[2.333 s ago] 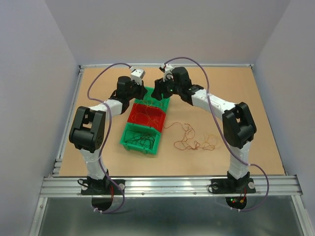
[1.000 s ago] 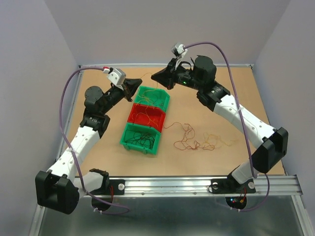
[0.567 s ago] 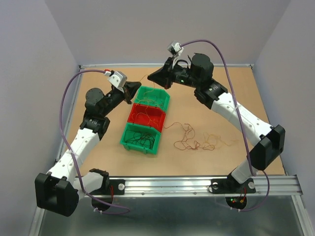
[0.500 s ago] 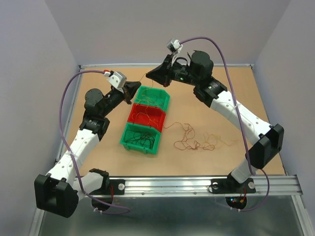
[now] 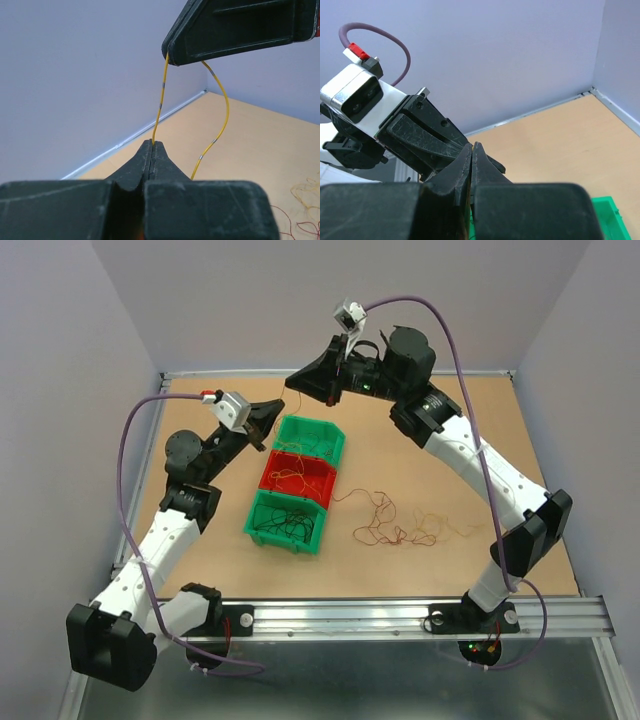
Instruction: Untangle the cables
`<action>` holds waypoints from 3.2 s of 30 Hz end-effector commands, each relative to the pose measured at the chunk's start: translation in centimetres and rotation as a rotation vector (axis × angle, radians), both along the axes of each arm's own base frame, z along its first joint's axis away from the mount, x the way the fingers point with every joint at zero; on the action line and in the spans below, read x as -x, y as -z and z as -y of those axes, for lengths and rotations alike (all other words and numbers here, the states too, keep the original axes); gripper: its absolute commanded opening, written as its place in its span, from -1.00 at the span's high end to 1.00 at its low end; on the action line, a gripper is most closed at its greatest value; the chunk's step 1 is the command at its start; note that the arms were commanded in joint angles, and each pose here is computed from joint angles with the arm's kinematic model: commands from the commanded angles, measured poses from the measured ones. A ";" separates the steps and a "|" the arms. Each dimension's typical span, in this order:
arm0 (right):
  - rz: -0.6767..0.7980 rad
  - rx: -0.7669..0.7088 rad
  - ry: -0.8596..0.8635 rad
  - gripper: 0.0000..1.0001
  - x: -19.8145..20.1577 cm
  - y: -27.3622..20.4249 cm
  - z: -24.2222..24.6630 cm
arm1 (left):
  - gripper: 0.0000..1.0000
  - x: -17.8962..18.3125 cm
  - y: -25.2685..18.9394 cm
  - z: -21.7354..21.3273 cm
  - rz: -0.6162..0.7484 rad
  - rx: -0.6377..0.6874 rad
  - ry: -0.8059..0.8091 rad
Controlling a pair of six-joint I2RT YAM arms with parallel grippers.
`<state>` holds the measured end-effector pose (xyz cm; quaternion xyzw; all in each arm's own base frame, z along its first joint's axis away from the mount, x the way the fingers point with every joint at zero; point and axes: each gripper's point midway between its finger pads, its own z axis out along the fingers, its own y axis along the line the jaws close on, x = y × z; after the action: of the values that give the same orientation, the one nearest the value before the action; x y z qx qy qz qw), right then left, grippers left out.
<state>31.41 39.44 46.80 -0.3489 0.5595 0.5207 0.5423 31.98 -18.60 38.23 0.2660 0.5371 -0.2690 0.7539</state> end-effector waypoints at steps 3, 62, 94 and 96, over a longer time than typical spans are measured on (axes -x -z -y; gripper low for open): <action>0.028 -0.079 -0.017 0.99 1.5 -1.1 0.1 | 0.98 -1.0 5.1 -0.3 -0.090 -0.088 -0.029; -0.215 0.484 0.447 0.36 -5.5 33.7 -0.8 | -0.54 -6.8 20.5 -3.8 -0.468 -0.331 -0.114; -0.145 0.489 0.582 0.52 -11.0 33.1 -2.4 | -0.42 -7.6 24.3 -4.5 -0.562 -0.327 -0.086; -0.145 0.499 0.537 0.90 -10.2 33.6 -2.7 | -0.42 -7.7 24.2 -4.5 -0.559 -0.328 -0.088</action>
<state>41.18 40.71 11.53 -0.2569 0.7976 0.2139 0.5020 39.23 -14.08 13.45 0.2733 0.7805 -0.2087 0.5220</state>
